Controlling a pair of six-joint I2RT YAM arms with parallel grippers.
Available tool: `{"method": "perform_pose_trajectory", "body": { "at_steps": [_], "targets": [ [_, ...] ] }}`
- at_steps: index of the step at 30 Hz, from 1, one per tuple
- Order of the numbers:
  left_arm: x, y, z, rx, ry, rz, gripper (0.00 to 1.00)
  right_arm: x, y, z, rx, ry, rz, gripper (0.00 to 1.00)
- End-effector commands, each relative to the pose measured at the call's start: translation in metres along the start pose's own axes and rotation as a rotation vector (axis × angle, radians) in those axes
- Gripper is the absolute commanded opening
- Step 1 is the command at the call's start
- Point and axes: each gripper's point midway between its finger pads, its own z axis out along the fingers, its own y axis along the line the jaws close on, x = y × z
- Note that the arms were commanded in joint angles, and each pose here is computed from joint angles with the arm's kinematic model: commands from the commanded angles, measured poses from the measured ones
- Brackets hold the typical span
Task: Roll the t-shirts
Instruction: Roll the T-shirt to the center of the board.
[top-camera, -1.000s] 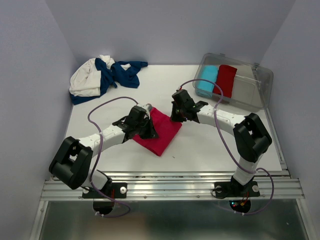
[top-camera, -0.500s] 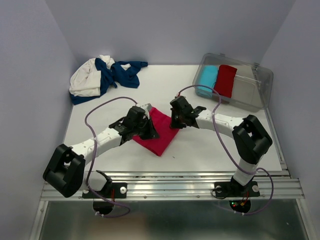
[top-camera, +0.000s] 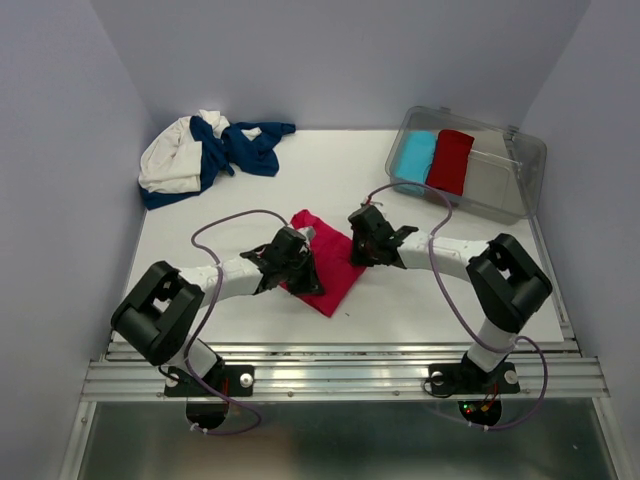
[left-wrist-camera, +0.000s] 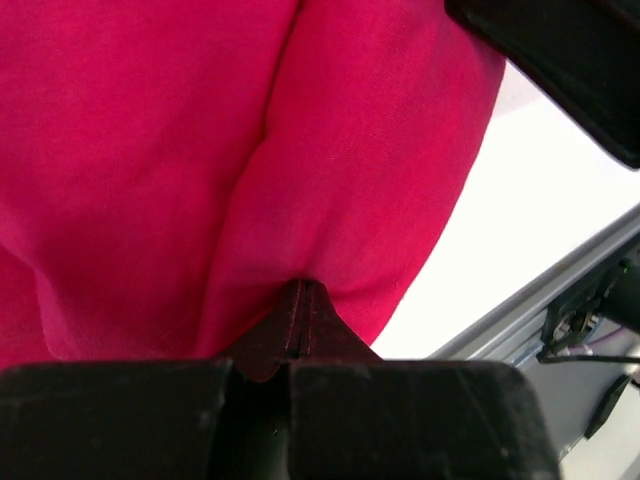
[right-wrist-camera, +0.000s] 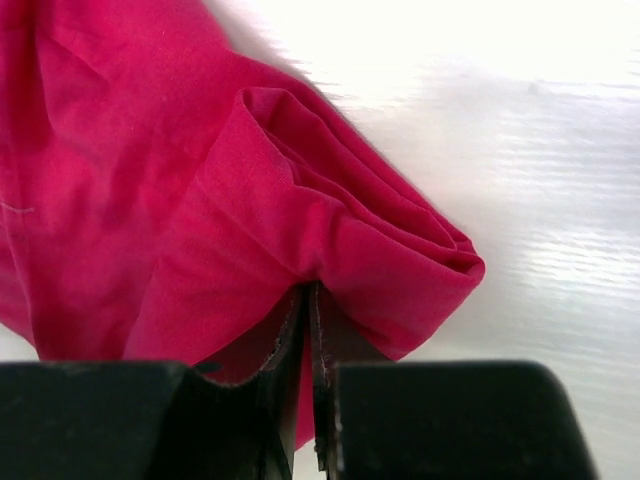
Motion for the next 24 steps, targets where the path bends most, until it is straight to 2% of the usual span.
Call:
{"method": "perform_pose_trajectory", "body": {
  "at_steps": [1, 6, 11, 12, 15, 19, 21, 22, 24],
  "targets": [
    [0.016, -0.031, 0.008, 0.051, 0.034, 0.041, 0.0, 0.014, -0.05, -0.008, 0.145, 0.001, -0.026, 0.11],
    [0.031, -0.067, 0.015, 0.104, 0.069, 0.058, 0.0, 0.015, -0.076, -0.027, 0.206, -0.022, -0.024, 0.1],
    [0.016, -0.079, 0.003, 0.089, 0.014, 0.091, 0.0, 0.005, -0.076, -0.051, 0.171, -0.064, -0.019, 0.1],
    [0.004, -0.083, 0.0, 0.069, -0.027, 0.12, 0.0, 0.0, -0.073, -0.056, 0.162, -0.074, -0.016, 0.11],
    [-0.003, -0.077, -0.01, -0.03, -0.06, 0.167, 0.0, -0.019, -0.064, -0.073, 0.12, -0.126, 0.003, 0.15],
    [-0.008, -0.096, -0.02, -0.08, -0.091, 0.239, 0.0, -0.039, -0.067, -0.091, 0.069, -0.168, 0.059, 0.24],
    [-0.005, -0.098, -0.021, -0.121, -0.097, 0.261, 0.04, -0.046, -0.077, -0.096, 0.054, -0.168, 0.099, 0.3],
    [-0.002, -0.108, -0.02, -0.124, -0.104, 0.29, 0.11, -0.045, -0.079, -0.1, 0.029, -0.165, 0.114, 0.36],
    [0.008, -0.11, -0.015, -0.161, -0.086, 0.322, 0.21, -0.05, -0.094, -0.103, 0.035, -0.17, 0.161, 0.4]
  ]
}}
